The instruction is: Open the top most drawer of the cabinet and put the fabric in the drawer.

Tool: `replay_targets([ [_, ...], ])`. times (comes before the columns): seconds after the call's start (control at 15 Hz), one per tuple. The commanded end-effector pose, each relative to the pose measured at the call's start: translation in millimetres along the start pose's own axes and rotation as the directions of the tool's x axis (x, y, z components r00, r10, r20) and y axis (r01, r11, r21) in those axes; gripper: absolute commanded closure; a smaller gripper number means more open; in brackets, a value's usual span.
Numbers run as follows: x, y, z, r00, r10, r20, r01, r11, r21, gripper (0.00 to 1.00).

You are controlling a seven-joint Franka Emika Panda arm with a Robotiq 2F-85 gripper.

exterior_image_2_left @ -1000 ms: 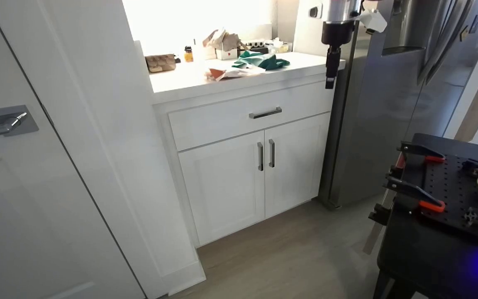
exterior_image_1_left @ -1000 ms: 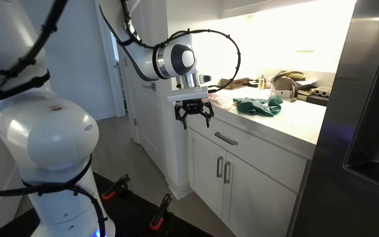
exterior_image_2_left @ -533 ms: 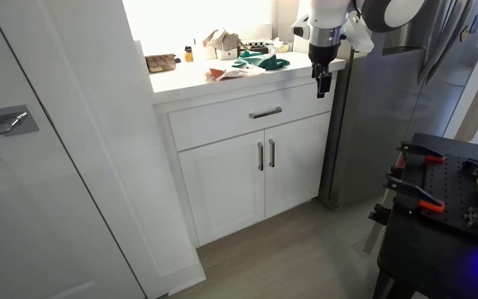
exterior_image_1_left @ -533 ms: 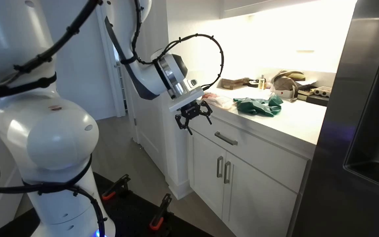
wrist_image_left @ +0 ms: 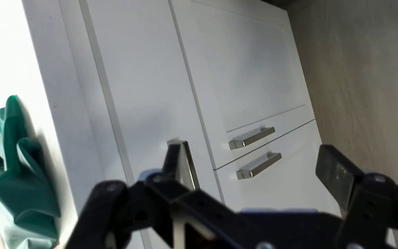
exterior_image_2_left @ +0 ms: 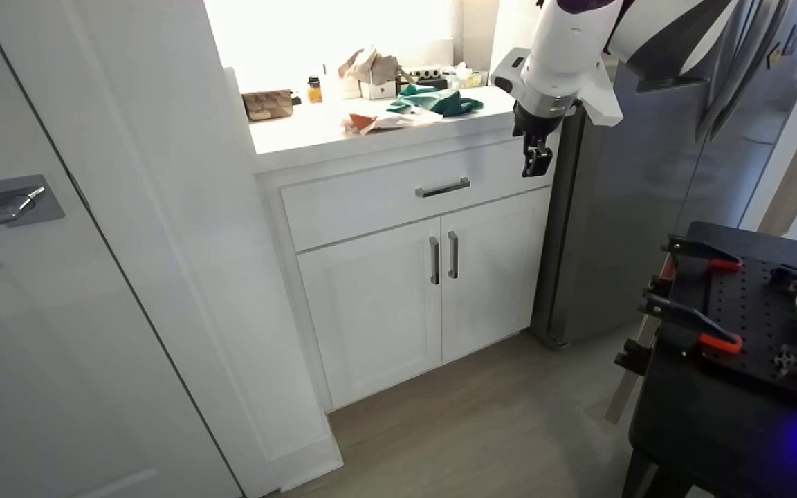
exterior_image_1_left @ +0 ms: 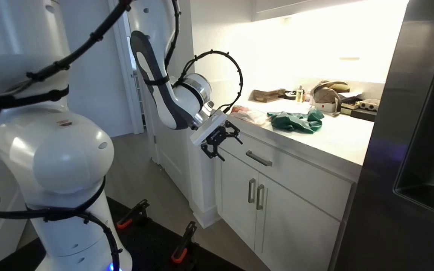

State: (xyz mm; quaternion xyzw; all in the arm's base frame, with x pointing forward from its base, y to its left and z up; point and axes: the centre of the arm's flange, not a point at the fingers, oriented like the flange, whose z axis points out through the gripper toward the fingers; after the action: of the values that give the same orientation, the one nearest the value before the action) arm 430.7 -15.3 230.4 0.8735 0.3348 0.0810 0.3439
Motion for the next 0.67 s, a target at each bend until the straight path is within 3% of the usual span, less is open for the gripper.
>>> replay_targets([
  [0.0, 1, -29, 15, 0.999, 0.001, -0.039, -0.003, 0.999, -0.053, 0.00],
  [0.6, -14, -64, 54, 0.990, -0.041, -0.133, 0.013, 0.979, -0.201, 0.00],
])
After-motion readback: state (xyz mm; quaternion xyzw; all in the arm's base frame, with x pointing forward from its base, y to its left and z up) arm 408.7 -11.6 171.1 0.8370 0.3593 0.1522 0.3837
